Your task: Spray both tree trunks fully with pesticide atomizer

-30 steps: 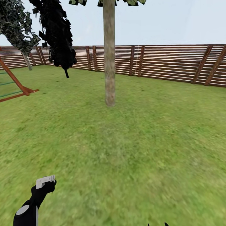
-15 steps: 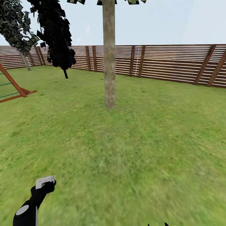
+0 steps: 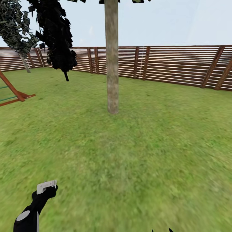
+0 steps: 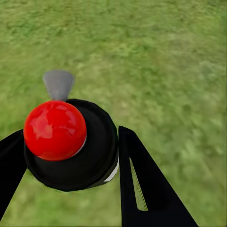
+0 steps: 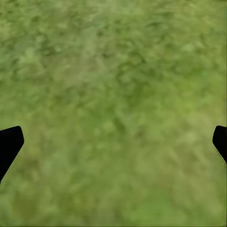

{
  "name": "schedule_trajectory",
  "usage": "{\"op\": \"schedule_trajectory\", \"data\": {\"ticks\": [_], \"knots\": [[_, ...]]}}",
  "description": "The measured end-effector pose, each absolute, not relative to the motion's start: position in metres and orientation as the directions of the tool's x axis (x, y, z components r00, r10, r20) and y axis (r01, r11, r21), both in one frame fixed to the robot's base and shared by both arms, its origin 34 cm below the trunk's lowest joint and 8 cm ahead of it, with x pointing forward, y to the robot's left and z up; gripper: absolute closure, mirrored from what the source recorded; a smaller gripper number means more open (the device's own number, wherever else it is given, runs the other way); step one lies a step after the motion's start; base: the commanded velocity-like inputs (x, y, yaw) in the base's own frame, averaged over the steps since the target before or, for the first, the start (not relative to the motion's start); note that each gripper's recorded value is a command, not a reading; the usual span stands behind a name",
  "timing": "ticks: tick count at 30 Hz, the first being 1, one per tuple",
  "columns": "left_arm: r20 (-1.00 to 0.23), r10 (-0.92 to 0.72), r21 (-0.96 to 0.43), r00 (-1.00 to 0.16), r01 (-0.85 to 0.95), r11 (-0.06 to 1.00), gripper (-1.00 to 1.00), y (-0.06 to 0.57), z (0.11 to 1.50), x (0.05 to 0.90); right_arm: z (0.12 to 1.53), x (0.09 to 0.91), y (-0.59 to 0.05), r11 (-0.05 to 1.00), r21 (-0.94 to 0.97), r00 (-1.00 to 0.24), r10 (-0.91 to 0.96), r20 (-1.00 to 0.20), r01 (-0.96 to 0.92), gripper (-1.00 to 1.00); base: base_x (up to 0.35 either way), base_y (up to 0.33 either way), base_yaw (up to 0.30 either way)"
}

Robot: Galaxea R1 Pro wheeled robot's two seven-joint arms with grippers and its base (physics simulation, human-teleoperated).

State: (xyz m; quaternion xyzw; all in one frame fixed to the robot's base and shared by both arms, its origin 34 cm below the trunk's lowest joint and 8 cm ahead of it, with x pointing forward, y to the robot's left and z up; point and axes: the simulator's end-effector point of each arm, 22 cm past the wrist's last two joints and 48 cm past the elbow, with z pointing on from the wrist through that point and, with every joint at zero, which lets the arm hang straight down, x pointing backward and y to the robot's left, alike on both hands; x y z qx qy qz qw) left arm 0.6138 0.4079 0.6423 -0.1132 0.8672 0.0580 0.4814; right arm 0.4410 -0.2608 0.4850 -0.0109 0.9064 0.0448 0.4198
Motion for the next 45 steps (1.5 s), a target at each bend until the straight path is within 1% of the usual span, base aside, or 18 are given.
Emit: {"op": "schedule_trajectory", "data": {"ticks": [45], "knots": [[-0.848, -0.141, -0.009, -0.511, -0.253, 0.967, 1.00, 0.4083, 0.6423, 0.6134, 0.4850, 0.4410, -0.2608, 0.996, 0.072, -0.647, 0.018, -0.762, -0.057, -1.00, 0.339, 0.000, 0.000]]}}
